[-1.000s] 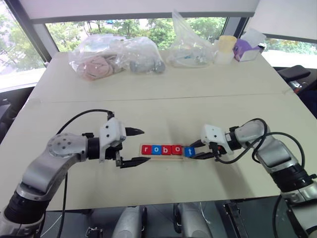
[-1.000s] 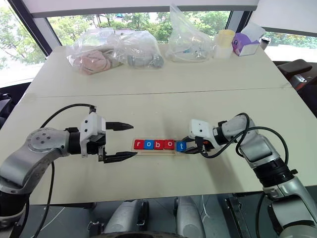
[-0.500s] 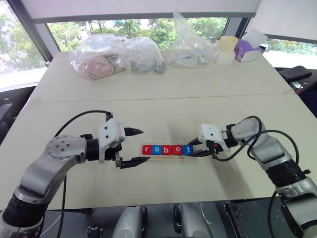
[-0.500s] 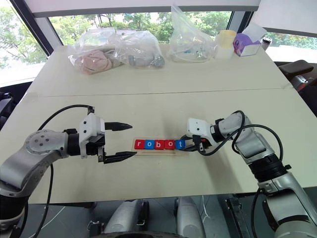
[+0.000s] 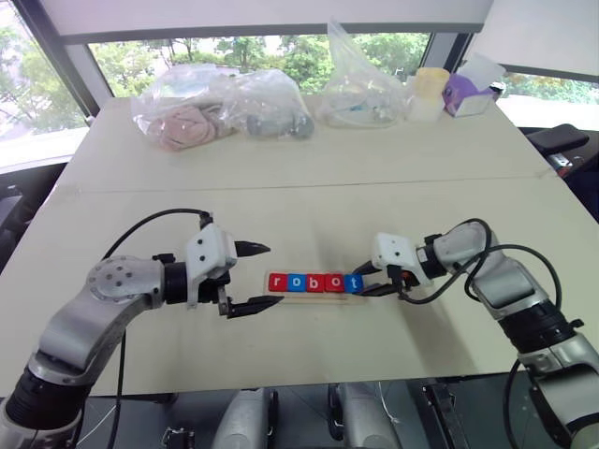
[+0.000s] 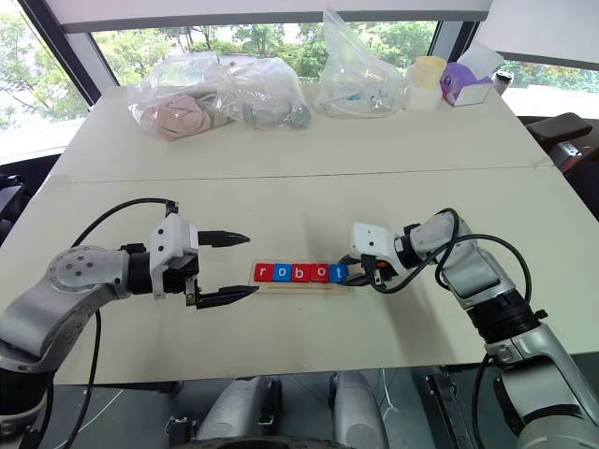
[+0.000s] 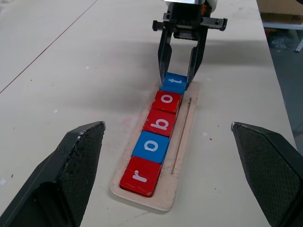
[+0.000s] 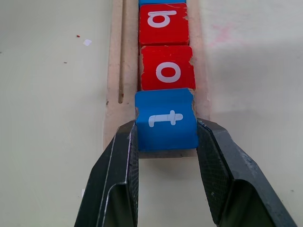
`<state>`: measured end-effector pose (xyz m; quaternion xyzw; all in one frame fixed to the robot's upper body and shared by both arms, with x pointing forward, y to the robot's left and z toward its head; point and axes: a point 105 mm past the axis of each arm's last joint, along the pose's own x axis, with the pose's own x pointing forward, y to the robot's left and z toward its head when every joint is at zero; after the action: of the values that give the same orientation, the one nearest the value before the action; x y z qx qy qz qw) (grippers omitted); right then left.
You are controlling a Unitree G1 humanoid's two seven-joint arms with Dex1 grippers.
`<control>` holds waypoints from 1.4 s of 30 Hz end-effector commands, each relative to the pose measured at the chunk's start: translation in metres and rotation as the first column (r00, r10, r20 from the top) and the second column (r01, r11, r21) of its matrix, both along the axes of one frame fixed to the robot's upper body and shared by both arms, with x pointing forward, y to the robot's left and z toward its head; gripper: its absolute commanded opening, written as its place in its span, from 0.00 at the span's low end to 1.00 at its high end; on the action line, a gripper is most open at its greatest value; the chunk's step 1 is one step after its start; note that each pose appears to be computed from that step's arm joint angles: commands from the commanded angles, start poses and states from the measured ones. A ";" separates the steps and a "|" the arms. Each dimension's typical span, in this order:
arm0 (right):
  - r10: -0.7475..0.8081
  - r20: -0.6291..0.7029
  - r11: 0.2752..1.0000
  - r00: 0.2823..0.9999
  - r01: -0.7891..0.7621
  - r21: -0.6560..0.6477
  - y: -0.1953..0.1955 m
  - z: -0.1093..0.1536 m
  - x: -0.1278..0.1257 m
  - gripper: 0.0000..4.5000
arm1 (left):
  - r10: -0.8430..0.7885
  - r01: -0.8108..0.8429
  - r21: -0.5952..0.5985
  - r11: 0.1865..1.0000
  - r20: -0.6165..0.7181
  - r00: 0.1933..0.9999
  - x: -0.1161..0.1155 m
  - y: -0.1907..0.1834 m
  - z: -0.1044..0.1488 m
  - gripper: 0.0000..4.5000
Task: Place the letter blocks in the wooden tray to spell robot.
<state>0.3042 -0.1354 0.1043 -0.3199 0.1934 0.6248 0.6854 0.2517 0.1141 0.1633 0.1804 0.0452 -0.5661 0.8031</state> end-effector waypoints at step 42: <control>0.012 0.061 0.998 0.998 -0.016 0.055 0.014 0.022 0.005 0.99 | -0.023 0.025 -0.025 0.999 0.053 0.998 -0.002 -0.008 0.013 1.00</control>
<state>0.3060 -0.1276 0.1045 -0.3177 0.1909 0.6262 0.6859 0.2537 0.1117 0.1656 0.1768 0.0369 -0.5617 0.8074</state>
